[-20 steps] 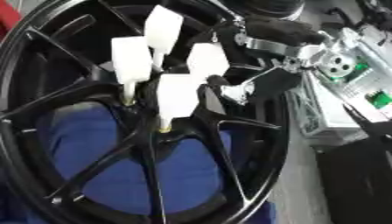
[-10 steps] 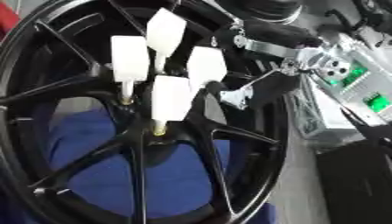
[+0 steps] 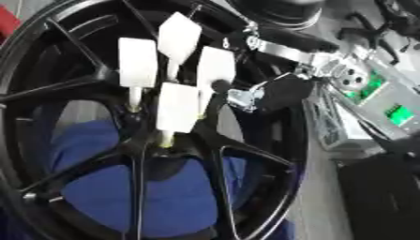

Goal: Pull the pin out of the wheel hub.

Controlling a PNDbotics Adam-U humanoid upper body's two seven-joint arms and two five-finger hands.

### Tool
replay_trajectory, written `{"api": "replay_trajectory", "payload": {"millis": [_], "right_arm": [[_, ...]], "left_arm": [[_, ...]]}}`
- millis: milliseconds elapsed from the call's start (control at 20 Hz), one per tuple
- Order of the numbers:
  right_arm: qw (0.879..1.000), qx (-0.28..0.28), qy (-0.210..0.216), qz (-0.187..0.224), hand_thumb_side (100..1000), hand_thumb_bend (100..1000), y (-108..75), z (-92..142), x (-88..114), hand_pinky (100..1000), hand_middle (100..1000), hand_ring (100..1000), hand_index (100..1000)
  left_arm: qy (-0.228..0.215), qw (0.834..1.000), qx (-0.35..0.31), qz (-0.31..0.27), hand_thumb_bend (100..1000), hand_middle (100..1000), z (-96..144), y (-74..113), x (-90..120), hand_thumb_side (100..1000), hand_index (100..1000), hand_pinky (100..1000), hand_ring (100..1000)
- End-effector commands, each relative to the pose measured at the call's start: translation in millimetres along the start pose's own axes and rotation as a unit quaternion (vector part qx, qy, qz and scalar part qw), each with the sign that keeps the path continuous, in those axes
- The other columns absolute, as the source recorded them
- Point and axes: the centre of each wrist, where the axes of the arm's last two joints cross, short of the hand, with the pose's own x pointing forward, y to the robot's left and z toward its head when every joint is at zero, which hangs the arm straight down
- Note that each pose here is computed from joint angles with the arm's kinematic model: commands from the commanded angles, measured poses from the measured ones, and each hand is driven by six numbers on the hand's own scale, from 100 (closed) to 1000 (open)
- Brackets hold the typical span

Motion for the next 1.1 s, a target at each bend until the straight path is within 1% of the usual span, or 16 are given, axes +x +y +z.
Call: {"api": "replay_trajectory", "payload": {"millis": [50, 100, 250, 500, 650, 850, 950, 1100], "right_arm": [[1.0, -0.006, 0.011, 0.01, 550, 100, -11.3, 2, 5, 746, 444, 685, 507], [1.0, -0.006, 0.015, 0.01, 548, 100, -11.5, 2, 5, 741, 444, 679, 490], [1.0, -0.011, 0.02, 0.005, 544, 100, -11.1, 2, 5, 738, 440, 672, 477], [0.999, -0.027, 0.02, -0.004, 481, 100, -15.5, 3, 5, 734, 434, 661, 459], [0.999, -0.037, 0.018, -0.009, 460, 100, -18.5, 4, 6, 733, 433, 657, 456], [0.998, -0.049, 0.012, -0.023, 454, 100, -23.3, 5, 7, 733, 432, 655, 451], [0.998, -0.052, 0.009, -0.032, 467, 100, -26.2, 6, 7, 733, 433, 654, 450], [0.997, -0.059, 0.001, -0.046, 454, 100, -31.9, 8, 8, 734, 433, 654, 448]], "left_arm": [[-0.012, 1.0, 0.002, -0.002, 591, 595, -1, 1.5, 7, 487, 631, 582, 803], [-0.012, 1.0, 0.003, -0.002, 591, 595, -1, 1.7, 6, 487, 630, 582, 803], [-0.01, 1.0, 0.006, -0.003, 591, 595, -1, 2.8, 6, 487, 630, 583, 803], [-0.008, 1.0, 0.01, -0.004, 591, 593, 0, 4.0, 5, 487, 628, 583, 803], [-0.007, 1.0, 0.011, -0.004, 591, 591, 0, 4.6, 5, 487, 628, 584, 803], [-0.007, 1.0, 0.012, -0.005, 592, 590, 0, 5.3, 5, 487, 627, 584, 803], [-0.007, 1.0, 0.013, -0.005, 592, 590, 0, 5.6, 5, 487, 627, 585, 803], [-0.006, 1.0, 0.014, -0.005, 594, 589, 1, 5.9, 5, 486, 626, 585, 803]]}}
